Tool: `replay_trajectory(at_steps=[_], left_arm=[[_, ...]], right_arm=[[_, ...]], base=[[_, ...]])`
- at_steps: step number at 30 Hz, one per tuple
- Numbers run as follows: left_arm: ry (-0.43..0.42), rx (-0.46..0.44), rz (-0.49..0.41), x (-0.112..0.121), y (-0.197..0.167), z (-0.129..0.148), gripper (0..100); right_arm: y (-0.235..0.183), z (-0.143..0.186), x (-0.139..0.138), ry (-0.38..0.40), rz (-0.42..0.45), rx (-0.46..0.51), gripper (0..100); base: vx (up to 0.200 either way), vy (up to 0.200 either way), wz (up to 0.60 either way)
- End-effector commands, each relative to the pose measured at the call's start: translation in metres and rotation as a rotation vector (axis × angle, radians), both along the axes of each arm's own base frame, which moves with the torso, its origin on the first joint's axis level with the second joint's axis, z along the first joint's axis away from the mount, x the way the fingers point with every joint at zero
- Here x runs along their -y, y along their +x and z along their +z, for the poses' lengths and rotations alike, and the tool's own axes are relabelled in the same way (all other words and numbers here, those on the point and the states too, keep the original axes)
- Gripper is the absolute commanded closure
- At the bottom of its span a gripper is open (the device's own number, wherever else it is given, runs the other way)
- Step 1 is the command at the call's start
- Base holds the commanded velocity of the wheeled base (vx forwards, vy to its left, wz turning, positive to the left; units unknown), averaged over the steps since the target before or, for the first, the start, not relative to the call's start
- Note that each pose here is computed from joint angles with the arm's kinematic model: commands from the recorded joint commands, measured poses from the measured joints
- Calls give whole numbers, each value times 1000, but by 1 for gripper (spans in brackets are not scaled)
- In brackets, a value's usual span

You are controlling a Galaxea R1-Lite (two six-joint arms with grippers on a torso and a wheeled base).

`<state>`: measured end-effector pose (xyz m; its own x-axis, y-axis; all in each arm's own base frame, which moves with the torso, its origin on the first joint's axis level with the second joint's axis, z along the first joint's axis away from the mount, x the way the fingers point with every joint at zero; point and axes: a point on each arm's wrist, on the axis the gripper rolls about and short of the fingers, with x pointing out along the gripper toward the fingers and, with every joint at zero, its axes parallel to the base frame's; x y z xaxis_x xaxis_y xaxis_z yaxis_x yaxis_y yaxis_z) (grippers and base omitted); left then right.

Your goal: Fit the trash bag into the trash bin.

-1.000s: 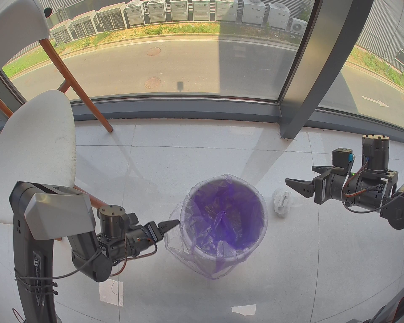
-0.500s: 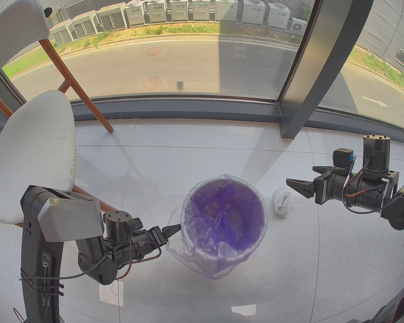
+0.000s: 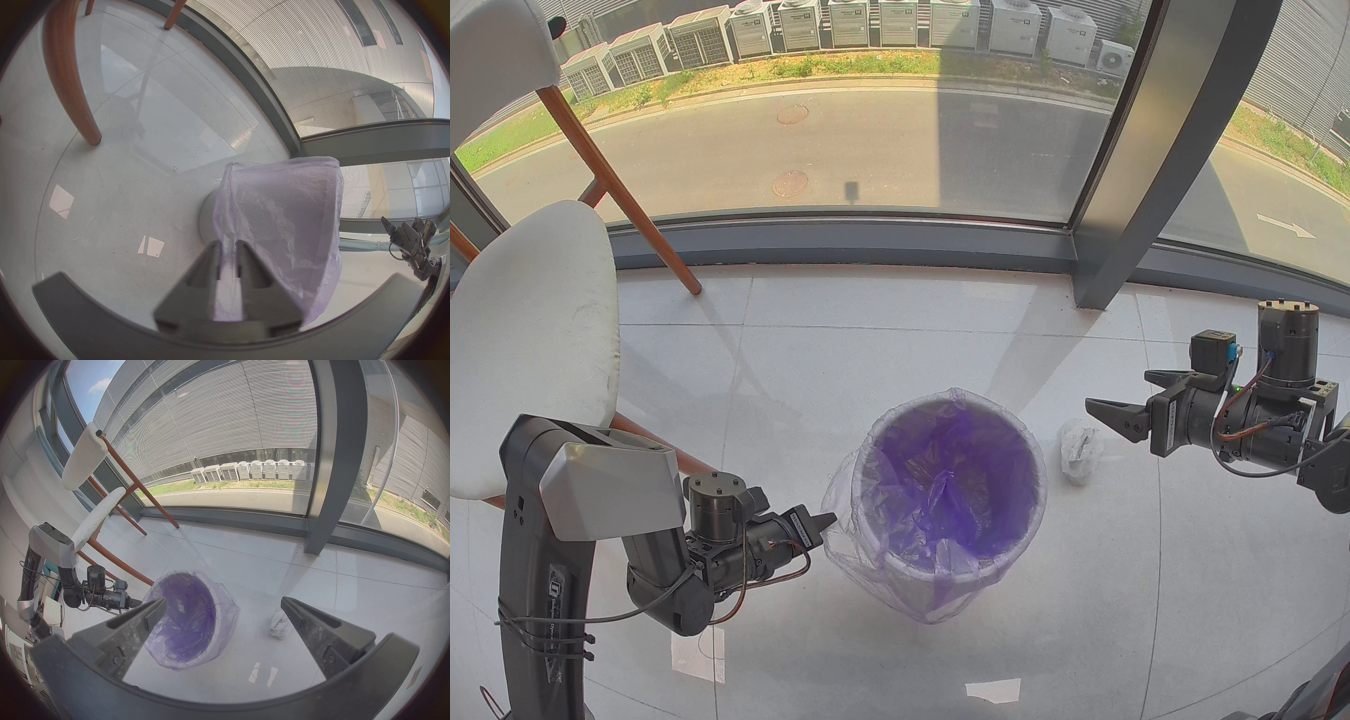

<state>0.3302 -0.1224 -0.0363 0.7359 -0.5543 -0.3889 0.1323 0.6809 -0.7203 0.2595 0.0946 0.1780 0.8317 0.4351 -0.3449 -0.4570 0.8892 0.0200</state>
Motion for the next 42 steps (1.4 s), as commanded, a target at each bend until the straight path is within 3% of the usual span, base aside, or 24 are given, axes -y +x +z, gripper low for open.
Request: replay_trajectory(at_steps=[1, 4, 8, 10, 16, 18, 23, 38, 39, 42], left_arm=[[2, 9, -7, 3, 2, 0, 100], [45, 19, -25, 3, 3, -7, 100], [271, 68, -133, 2, 2, -34, 100], [320, 66, -160, 2, 3, -38, 100], [344, 32, -167, 11, 16, -39, 100], [386, 9, -141, 13, 25, -38, 100], [428, 50, -131, 18, 41, -33, 100], [414, 115, -120, 20, 46, -12, 100], [415, 117, -119, 20, 46, -10, 0], [431, 104, -120, 15, 40, -12, 0]], right_arm=[[0, -1, -1, -2, 3, -3, 0], [0, -1, -1, -2, 3, -3, 0], [0, -1, -1, -2, 1, -3, 0], [0, -1, -1, -2, 1, -1, 0], [0, -1, 0, -2, 1, -3, 0], [-1, -2, 0, -4, 1, -7, 0], [-3, -3, 0, -5, 1, -11, 0], [-8, -1, 5, -2, -10, -3, 0], [-9, 0, 6, -2, -10, -1, 0], [-11, 3, 6, 2, -10, 9, 0]], base=[[0, 0, 0], [0, 0, 0], [0, 0, 0], [0, 0, 0], [0, 0, 0], [0, 0, 0], [0, 0, 0], [0, 0, 0], [0, 0, 0], [0, 0, 0]])
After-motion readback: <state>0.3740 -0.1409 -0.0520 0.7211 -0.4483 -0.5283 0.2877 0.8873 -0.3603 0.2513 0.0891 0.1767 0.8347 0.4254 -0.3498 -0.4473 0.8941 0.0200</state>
